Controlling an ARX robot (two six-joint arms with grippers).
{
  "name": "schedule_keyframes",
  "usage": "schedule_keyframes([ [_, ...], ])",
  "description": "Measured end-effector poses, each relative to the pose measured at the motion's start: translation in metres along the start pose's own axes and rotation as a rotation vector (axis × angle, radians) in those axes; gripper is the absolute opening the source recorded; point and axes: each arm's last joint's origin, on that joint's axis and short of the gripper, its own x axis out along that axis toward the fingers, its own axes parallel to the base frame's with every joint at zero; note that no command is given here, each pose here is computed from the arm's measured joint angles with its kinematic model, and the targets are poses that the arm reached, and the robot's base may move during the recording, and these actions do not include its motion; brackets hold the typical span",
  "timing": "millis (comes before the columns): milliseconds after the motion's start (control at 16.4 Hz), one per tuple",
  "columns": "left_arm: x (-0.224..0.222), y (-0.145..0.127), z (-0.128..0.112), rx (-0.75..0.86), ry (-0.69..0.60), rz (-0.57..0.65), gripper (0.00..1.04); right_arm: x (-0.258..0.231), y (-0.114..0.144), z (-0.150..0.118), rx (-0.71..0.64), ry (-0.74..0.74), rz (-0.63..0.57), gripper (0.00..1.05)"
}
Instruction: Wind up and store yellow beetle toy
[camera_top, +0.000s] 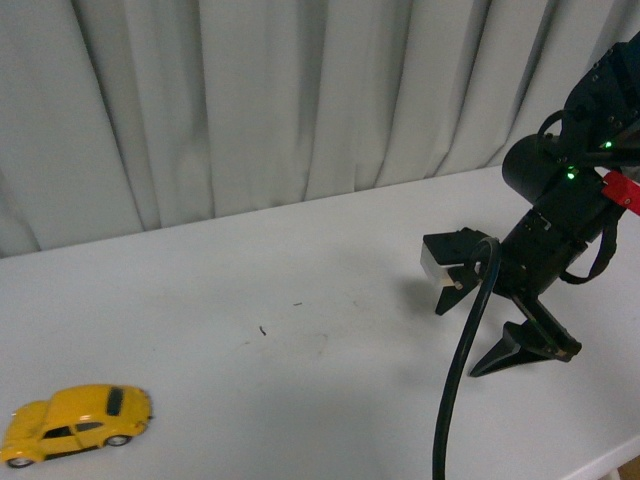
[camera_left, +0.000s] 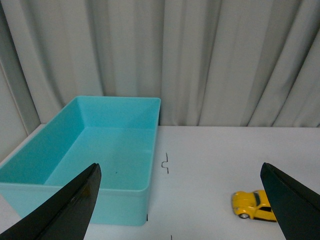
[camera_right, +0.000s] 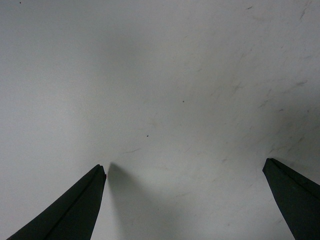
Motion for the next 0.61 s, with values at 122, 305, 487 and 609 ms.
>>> schedule_keyframes([
  [122, 0.0, 0.0, 0.0, 0.0, 0.0, 0.0, 0.98, 0.0, 0.0, 0.0, -0.004, 0.001, -0.001, 0.98],
  [305, 0.0, 0.0, 0.0, 0.0, 0.0, 0.0, 0.98, 0.0, 0.0, 0.0, -0.021, 0.005, 0.0, 0.98],
  [487, 0.0, 0.0, 0.0, 0.0, 0.0, 0.0, 0.98, -0.005, -0.002, 0.012, -0.107, 0.001, 0.043, 0.98],
  [609, 0.0, 0.0, 0.0, 0.0, 0.0, 0.0, 0.98, -0.082, -0.018, 0.068, -0.381, -0.141, -0.389, 0.98],
])
